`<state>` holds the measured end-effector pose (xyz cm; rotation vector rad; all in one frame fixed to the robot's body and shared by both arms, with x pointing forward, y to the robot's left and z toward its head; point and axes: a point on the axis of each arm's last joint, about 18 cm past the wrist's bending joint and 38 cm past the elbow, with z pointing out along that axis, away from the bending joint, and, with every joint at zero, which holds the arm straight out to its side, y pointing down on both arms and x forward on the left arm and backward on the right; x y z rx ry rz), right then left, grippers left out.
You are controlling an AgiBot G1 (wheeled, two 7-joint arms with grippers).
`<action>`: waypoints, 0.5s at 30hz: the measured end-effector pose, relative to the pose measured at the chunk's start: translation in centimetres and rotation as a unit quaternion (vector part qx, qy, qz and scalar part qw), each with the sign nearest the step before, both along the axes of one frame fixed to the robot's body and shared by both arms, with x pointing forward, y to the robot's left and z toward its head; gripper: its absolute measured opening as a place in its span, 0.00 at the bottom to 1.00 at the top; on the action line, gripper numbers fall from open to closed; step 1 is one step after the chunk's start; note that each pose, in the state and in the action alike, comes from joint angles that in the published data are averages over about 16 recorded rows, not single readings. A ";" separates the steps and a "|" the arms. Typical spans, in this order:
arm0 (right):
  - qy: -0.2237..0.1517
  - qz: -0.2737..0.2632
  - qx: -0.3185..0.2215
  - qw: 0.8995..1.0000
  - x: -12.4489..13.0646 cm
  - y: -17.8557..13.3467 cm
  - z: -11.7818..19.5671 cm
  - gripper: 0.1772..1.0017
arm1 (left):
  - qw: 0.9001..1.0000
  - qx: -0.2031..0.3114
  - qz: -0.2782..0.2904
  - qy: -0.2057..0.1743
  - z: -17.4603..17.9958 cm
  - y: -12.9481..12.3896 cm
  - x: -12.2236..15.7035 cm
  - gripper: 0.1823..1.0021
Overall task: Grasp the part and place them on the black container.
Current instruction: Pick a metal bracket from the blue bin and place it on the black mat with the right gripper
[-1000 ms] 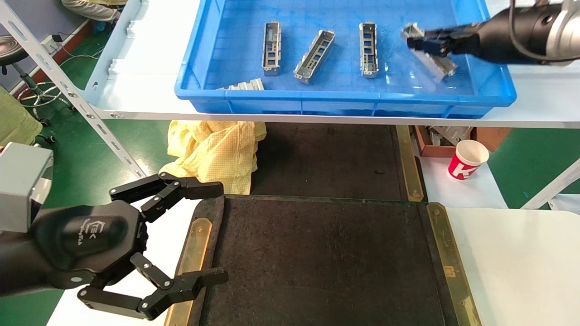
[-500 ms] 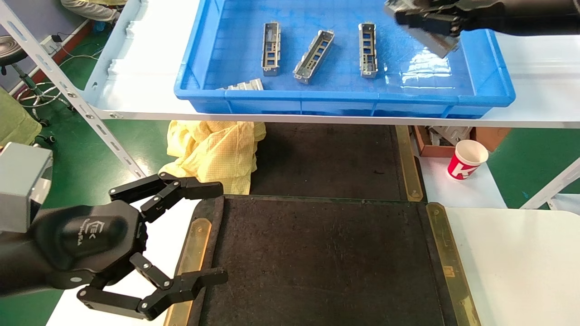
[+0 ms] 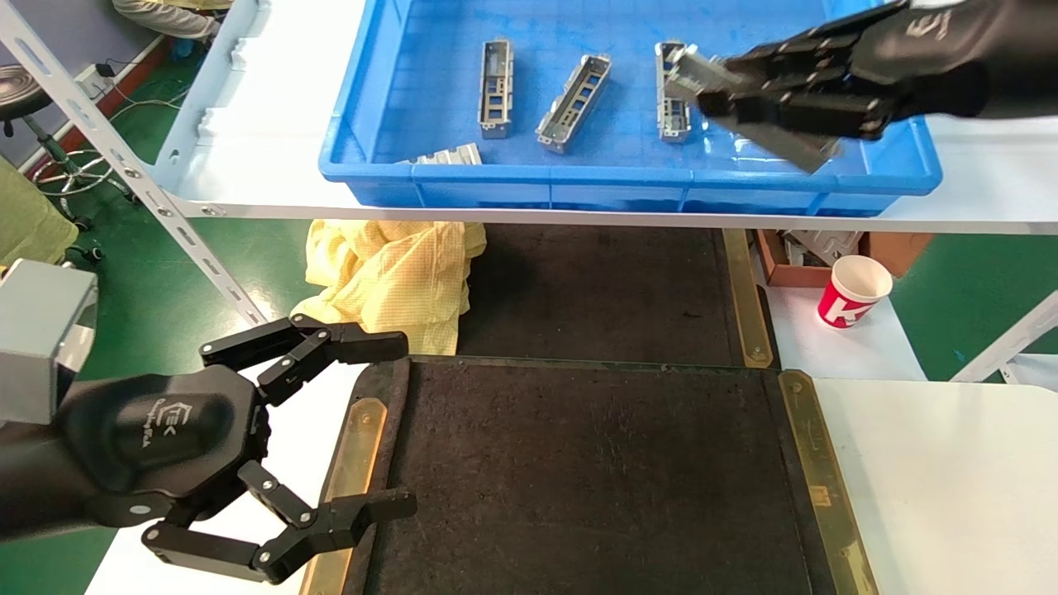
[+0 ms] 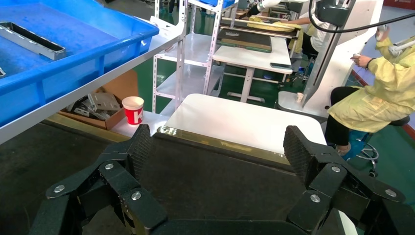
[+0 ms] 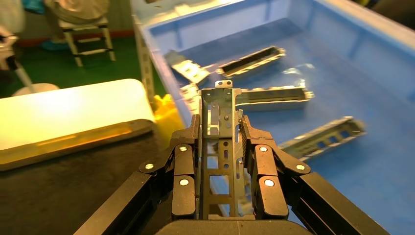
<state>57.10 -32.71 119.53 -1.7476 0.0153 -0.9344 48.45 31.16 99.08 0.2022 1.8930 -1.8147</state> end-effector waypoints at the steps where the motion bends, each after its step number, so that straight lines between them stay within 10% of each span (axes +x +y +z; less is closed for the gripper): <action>1: 0.001 0.007 -0.004 1.000 -0.2 0.1 -0.4 0.21 | 1.000 0.000 0.000 0.000 0.0 0.0 0.0 1.00; 15: 0.037 0.097 -0.072 0.992 -1.2 3.1 -10.1 0.21 | 1.000 0.000 0.000 0.000 0.0 0.0 0.0 1.00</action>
